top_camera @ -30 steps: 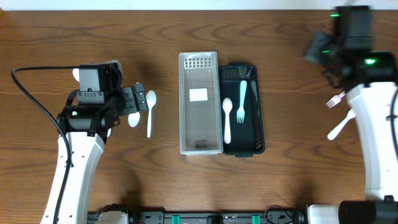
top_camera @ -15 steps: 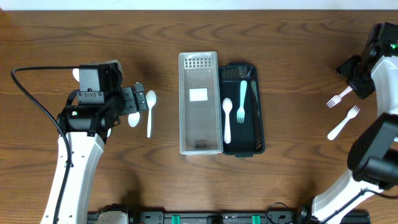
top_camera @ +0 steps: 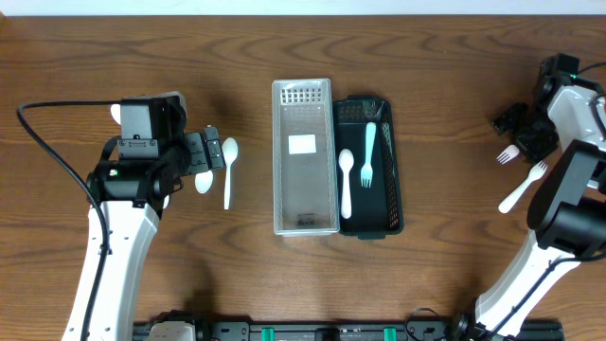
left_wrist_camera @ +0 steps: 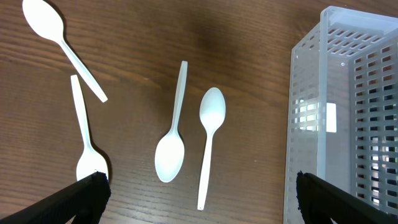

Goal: Pack container
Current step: 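Grasp a white fork by its handle with the right gripper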

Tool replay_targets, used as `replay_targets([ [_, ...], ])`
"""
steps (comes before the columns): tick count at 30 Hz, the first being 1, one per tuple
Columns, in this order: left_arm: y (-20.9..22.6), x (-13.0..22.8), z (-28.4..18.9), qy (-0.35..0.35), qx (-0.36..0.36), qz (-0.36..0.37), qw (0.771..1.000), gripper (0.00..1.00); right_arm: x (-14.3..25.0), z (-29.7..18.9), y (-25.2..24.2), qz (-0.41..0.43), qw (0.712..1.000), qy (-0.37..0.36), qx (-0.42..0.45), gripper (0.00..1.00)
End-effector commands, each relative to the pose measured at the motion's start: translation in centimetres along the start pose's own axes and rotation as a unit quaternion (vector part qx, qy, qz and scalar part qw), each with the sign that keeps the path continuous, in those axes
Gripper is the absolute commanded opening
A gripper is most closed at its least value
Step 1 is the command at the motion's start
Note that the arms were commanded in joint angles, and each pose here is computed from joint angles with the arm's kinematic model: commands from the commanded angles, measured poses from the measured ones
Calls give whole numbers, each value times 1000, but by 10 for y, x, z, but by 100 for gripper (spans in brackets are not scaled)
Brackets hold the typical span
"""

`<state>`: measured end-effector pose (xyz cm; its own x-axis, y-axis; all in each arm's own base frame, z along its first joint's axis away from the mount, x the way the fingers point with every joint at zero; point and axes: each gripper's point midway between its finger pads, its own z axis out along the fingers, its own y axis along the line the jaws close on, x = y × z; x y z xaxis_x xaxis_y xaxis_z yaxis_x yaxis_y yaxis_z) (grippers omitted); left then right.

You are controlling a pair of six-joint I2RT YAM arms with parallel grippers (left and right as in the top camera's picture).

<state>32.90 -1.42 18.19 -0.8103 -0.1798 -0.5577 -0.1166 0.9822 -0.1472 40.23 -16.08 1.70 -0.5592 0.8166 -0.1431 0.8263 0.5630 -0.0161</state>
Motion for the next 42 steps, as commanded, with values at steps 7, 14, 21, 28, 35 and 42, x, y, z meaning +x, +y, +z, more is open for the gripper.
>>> replay_targets([
  [7,2,-8,-7,-13,-5,-2,1000,98,6,24,-6,-1,1000,23,16,84],
  [14,2,-8,-7,-13,-5,-2,1000,98,5,24,-5,-1,1000,19,14,92],
  [21,2,-8,-7,-13,-5,-2,1000,98,5,25,-5,-17,1000,20,14,72],
  [28,2,-8,-7,-13,-5,-2,1000,98,9,26,-8,-18,999,27,18,41],
  [35,2,-8,-7,-13,-5,-2,1000,98,11,26,-9,-18,999,31,21,23],
  [42,2,-8,-7,-13,-5,-2,1000,98,12,26,-9,-19,999,32,22,4],
])
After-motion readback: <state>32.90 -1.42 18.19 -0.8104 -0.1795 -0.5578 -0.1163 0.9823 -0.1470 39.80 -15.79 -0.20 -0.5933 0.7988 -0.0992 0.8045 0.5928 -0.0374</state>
